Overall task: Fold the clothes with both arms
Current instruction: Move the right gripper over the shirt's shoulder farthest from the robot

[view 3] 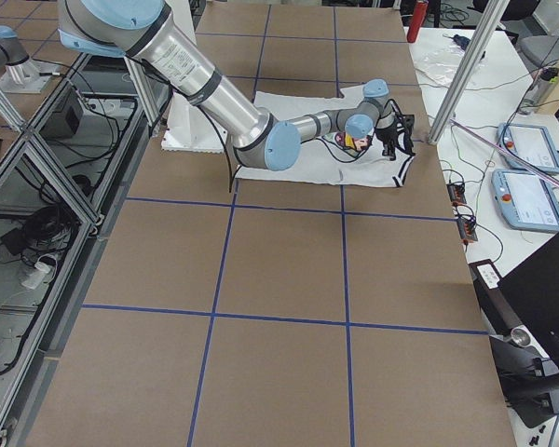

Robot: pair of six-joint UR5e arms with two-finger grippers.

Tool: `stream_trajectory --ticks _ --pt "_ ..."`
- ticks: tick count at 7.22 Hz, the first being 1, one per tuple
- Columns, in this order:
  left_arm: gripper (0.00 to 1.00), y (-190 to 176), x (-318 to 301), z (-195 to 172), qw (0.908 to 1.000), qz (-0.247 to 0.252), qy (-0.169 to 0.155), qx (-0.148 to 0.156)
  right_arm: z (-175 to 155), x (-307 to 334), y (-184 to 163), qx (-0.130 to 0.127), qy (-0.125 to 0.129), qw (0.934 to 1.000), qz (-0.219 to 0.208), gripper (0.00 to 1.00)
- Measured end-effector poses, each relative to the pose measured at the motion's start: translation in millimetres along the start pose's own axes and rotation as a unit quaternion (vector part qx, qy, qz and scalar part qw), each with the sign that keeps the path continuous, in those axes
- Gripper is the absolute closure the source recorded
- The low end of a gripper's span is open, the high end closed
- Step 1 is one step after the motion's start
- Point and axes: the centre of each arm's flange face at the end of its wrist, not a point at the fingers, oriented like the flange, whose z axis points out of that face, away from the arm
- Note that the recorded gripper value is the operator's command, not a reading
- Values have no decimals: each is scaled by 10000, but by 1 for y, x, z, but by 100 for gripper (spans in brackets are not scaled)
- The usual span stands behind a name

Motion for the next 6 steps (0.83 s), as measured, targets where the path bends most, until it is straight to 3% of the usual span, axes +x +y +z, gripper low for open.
stream_trajectory --ticks 3,6 --pt "0 -18 8 30 9983 -445 306 -210 -35 0 -9 -27 -386 9993 2 0" --pt "0 -82 48 68 9943 -859 623 -48 -84 93 -10 -548 -968 9938 81 0"
